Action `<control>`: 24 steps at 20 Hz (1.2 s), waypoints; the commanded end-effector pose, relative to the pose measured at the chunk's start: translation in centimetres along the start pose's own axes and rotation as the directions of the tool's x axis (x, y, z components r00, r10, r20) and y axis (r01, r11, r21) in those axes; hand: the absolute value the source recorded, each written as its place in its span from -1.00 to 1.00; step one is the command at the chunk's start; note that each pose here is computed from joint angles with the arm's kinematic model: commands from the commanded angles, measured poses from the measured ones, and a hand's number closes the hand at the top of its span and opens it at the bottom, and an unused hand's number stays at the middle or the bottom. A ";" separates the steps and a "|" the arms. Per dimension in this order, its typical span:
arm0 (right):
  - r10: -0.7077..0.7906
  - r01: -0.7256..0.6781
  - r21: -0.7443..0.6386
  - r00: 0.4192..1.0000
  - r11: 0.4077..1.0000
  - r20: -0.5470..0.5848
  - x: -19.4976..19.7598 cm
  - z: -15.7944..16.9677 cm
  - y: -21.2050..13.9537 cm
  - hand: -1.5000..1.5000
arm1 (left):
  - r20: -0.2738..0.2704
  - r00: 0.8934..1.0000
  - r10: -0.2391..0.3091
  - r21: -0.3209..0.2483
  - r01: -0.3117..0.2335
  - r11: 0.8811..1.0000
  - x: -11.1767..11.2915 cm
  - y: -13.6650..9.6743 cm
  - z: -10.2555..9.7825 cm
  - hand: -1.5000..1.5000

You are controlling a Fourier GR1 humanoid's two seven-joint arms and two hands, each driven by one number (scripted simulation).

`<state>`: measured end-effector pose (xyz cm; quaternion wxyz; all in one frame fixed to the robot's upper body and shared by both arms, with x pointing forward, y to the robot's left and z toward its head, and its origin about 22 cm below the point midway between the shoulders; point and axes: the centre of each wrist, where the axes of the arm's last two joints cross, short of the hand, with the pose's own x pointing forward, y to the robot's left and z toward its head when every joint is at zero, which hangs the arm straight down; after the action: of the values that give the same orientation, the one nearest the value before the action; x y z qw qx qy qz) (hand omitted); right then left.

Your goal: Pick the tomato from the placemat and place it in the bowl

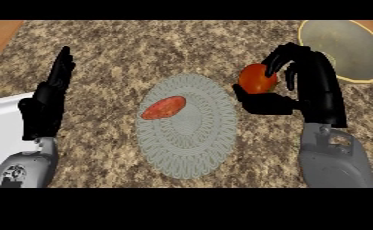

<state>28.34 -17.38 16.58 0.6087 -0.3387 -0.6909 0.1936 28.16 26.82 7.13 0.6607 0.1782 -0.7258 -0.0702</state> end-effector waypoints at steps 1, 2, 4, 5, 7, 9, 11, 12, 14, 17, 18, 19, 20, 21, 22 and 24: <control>-0.045 0.041 -0.105 0.998 0.994 -0.033 -2.9 -3.7 -3.6 1.00 | 0.019 1.000 0.008 -0.009 -0.008 1.000 1.2 0.6 -1.5 0.00; -0.044 0.038 -0.125 0.998 0.991 -0.043 -4.4 -3.3 -2.5 1.00 | 0.010 1.000 0.008 -0.008 -0.008 1.000 0.6 0.9 -1.1 0.00; -0.051 0.042 -0.145 0.997 0.989 -0.057 -4.8 -5.9 -2.3 1.00 | 0.011 1.000 0.008 -0.015 -0.008 1.000 0.6 -0.5 0.0 0.00; -0.063 0.053 -0.190 0.997 0.980 -0.045 -6.6 -6.2 -4.4 1.00 | 0.009 1.000 0.017 -0.018 -0.017 1.000 1.8 0.6 -0.4 0.00; -0.085 0.072 -0.229 0.995 0.971 -0.047 -7.3 -7.8 -5.7 1.00 | 0.024 1.000 0.001 -0.015 0.000 1.000 1.8 -0.8 -1.1 0.00; -0.077 0.065 -0.240 0.996 0.969 -0.037 -10.5 -8.6 -5.9 1.00 | 0.016 1.000 -0.004 -0.019 0.004 1.000 1.5 0.8 -1.0 0.00; 0.015 -0.026 -0.270 0.999 0.963 -0.042 -11.5 -9.5 -7.1 1.00 | 0.004 1.000 0.010 -0.025 -0.010 1.000 1.3 -0.5 -1.2 0.00; 0.054 -0.068 -0.283 0.997 0.957 -0.057 -13.1 -9.7 -7.8 1.00 | 0.008 1.000 0.013 -0.028 -0.013 1.000 0.3 -1.7 0.0 0.00; 0.095 -0.112 -0.304 0.993 0.946 -0.072 -15.2 -10.8 -7.9 1.00 | 0.045 0.999 0.011 -0.026 -0.010 1.000 1.1 -1.1 -0.3 0.00; 0.249 -0.270 -0.314 0.963 0.910 -0.105 -16.9 -11.4 -9.4 1.00 | 0.034 0.999 0.007 -0.032 -0.006 0.999 1.2 -0.2 -0.1 0.00; 0.263 -0.294 -0.330 0.955 0.897 -0.136 -17.5 -12.0 -8.9 1.00 | 0.030 0.999 0.017 -0.021 -0.017 1.000 1.5 -2.2 -1.7 0.00; 0.269 -0.304 -0.321 0.952 0.897 -0.149 -18.8 -12.0 -10.0 1.00 | 0.019 1.000 0.017 -0.047 -0.016 0.999 1.6 -1.7 -0.2 0.00; 0.300 -0.333 -0.339 0.943 0.880 -0.146 -19.1 -12.4 -8.6 1.00 | 0.037 0.999 0.019 -0.044 -0.018 0.999 1.6 -1.2 -0.7 0.00; 0.281 -0.324 -0.348 0.945 0.880 -0.169 -18.9 -13.4 -10.0 1.00 | 0.034 0.999 0.012 -0.038 -0.011 0.999 1.8 -1.8 -0.6 0.00; 0.319 -0.360 -0.341 0.932 0.868 -0.171 -20.3 -12.7 -9.9 1.00 | 0.050 0.999 0.005 -0.021 -0.004 1.000 1.3 -1.6 -0.9 0.00; 0.309 -0.364 -0.357 0.929 0.860 -0.203 -21.5 -13.0 -10.4 1.00 | 0.054 0.998 0.020 -0.053 -0.017 0.998 1.2 -1.7 -0.9 0.00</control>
<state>39.08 -39.54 12.13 0.5364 -0.5554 -0.6213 0.1331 29.10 25.05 7.93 0.6496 0.1598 -0.7384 -0.0850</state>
